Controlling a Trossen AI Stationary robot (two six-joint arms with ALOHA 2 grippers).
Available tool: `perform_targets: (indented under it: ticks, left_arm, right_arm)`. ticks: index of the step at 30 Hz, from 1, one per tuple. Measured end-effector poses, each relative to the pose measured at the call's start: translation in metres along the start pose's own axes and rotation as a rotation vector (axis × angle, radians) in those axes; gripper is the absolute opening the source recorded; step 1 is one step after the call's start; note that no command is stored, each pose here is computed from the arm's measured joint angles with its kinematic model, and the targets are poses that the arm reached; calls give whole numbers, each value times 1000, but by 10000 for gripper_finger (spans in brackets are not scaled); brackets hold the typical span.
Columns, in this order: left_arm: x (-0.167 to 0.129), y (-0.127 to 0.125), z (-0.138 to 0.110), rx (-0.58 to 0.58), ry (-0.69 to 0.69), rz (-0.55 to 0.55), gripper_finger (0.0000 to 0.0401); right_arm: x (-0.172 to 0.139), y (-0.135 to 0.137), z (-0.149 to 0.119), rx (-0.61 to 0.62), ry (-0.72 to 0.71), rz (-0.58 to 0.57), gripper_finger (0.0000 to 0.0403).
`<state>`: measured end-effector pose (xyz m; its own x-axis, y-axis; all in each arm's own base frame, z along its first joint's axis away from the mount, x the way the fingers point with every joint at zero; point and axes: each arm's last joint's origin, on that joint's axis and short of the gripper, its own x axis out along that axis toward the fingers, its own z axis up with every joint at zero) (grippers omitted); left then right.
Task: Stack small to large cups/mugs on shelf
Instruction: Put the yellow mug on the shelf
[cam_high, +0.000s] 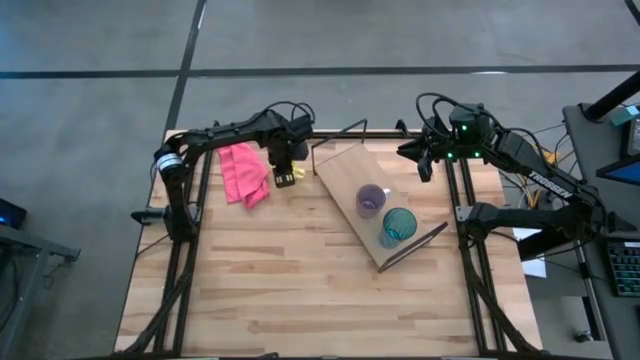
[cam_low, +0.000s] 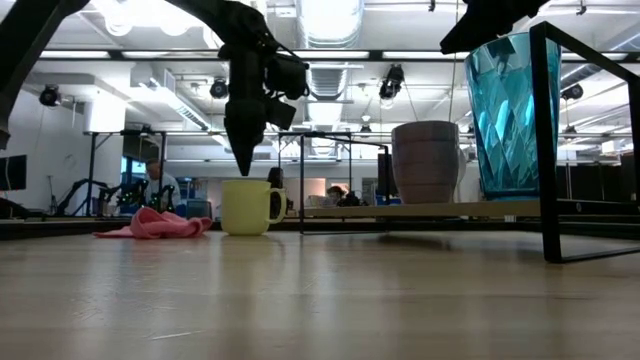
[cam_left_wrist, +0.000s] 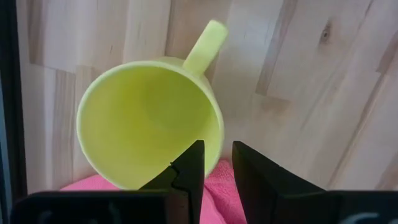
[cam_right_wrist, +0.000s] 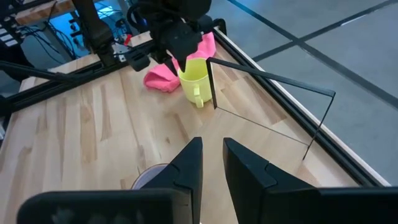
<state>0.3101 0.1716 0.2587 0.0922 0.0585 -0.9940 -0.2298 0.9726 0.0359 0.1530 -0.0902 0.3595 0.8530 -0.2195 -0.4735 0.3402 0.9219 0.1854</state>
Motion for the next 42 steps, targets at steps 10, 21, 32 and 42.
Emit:
perform_targets:
  ticks: [10, 21, 32, 42]
  left_arm:
    - [9, 0, -1, 18, -4, -5, 68]
    - [30, -2, -6, 19, 9, -11, 68]
    - [29, -1, -3, 19, -22, 2, 5]
    - [4, -13, -3, -69, 14, -5, 1]
  right_arm:
    - [0, 0, 0, 13, 0, 0, 59]
    - [0, 0, 0, 19, 0, 0, 59]
    - [0, 0, 0, 19, 2, 0, 59]
    - [2, -1, -3, 22, 12, -1, 59]
